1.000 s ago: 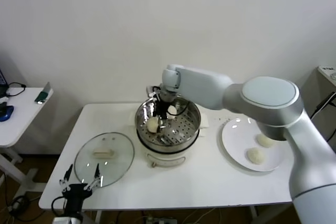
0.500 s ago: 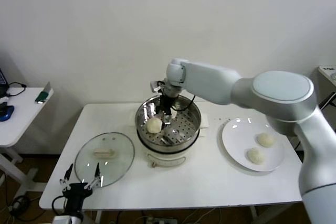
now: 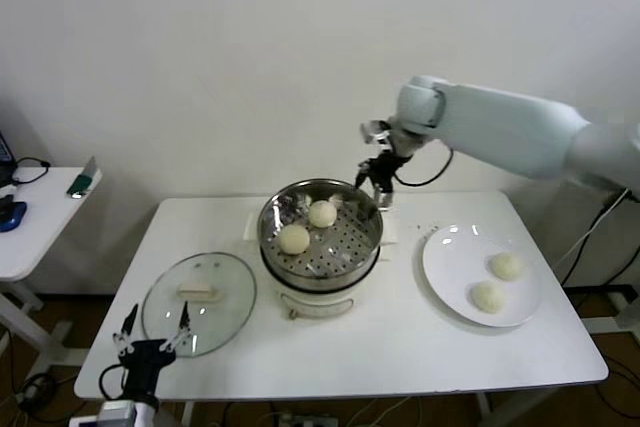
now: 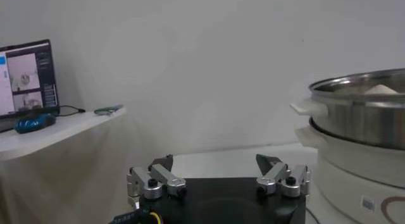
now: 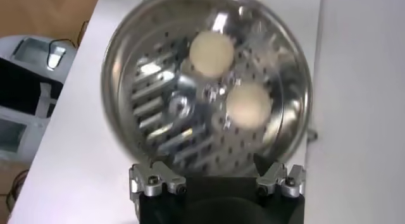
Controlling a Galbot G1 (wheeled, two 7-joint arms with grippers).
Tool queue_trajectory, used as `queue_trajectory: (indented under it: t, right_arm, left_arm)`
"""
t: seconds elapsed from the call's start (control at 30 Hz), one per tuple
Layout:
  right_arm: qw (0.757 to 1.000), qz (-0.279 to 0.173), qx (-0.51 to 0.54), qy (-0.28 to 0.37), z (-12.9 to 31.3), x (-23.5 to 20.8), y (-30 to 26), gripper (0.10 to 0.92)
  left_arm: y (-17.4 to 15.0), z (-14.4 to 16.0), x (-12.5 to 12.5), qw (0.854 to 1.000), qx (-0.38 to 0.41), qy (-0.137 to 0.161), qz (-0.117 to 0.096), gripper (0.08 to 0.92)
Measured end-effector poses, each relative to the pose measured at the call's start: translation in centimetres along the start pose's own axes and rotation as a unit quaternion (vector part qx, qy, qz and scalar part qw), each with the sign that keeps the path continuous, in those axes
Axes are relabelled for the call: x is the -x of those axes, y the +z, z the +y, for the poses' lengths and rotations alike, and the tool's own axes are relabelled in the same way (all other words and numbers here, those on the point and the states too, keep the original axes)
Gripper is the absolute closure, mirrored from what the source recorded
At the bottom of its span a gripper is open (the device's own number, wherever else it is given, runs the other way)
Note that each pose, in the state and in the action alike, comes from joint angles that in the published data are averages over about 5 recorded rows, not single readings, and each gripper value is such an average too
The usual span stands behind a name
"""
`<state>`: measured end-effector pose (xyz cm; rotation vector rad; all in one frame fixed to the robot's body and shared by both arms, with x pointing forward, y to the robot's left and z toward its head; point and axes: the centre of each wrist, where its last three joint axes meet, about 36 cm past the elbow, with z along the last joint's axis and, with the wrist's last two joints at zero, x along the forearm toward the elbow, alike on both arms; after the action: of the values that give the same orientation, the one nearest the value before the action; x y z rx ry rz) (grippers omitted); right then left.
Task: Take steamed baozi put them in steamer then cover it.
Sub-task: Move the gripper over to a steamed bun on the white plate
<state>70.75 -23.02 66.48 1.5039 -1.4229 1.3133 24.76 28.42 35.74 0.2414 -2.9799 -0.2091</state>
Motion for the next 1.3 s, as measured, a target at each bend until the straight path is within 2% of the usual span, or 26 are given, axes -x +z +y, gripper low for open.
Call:
queue_trajectory:
  t: [0.33,0.53,0.87,1.3]
  right_arm:
    - [0.999,0.026,0.045,-0.015,7.2,3.2,12.1,0.200]
    - [0.997,0.046,0.061,-0.028,11.0,6.1,17.1,0.200]
    - [0.993,0.081,0.069,-0.047,14.4,10.1,21.6,0.200]
    - [0.990,0.106,0.075,-0.054,14.7,12.6,23.6,0.200]
  left_arm:
    - [-0.3,0.1,0.0,1.000,0.002,-0.011,0.005,0.177]
    - [-0.4,0.0,0.0,1.000,0.007,-0.012,0.008,0.177]
    - [-0.2,-0.1,-0.4,1.000,0.014,-0.015,0.015,0.177]
    - [0.2,0.0,-0.8,0.999,0.018,-0.018,0.020,0.177]
